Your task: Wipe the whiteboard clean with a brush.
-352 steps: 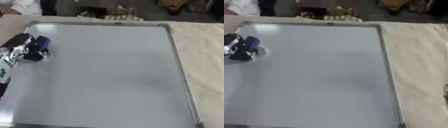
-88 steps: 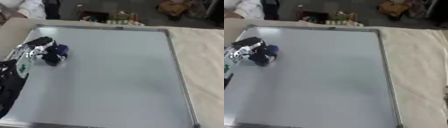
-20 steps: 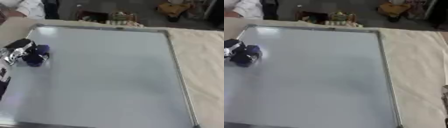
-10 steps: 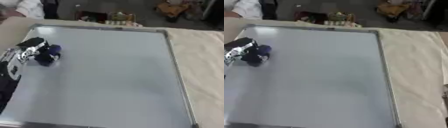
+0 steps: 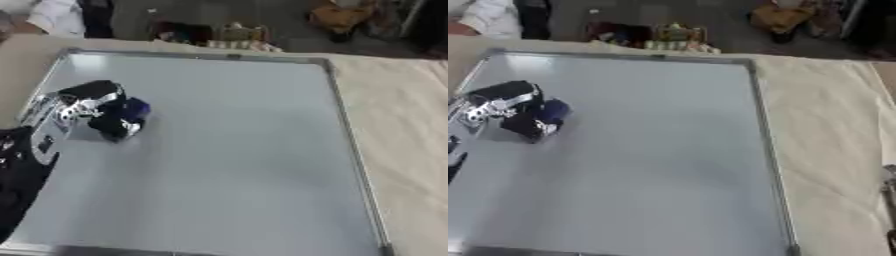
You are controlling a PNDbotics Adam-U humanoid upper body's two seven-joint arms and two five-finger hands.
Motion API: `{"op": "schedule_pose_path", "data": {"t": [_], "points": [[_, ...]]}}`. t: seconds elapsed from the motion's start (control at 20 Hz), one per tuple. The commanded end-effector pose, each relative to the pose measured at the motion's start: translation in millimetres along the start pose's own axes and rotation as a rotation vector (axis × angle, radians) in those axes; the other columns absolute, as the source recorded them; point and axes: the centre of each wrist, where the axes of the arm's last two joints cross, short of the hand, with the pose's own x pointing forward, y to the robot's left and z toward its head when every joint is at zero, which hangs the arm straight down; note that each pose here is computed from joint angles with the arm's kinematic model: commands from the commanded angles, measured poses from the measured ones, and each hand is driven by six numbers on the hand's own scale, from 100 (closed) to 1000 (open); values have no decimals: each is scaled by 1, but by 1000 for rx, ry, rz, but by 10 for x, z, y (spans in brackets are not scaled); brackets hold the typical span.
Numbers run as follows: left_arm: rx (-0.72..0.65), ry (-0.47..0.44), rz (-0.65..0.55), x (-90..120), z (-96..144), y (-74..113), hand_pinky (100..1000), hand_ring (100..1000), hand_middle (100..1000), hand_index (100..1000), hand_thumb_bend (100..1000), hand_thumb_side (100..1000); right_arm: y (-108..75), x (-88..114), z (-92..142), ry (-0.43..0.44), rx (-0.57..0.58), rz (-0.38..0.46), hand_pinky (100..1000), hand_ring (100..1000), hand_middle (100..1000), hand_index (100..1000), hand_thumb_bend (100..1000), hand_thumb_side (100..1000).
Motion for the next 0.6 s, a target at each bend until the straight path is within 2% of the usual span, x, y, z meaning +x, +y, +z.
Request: {"op": "schedule_pose_path", "data": {"t": [0.05, 0.6], "points": [[0, -79, -39, 105, 35, 94, 412, 515, 273, 271, 148, 478, -14, 58, -46, -25, 0, -2, 890, 865, 659, 868, 136, 1000], [-3, -302, -206, 466, 264, 198, 395, 503, 259, 239, 121, 468, -16, 61, -52, -29, 4, 1, 890, 865, 659, 868, 138, 1000]]}}
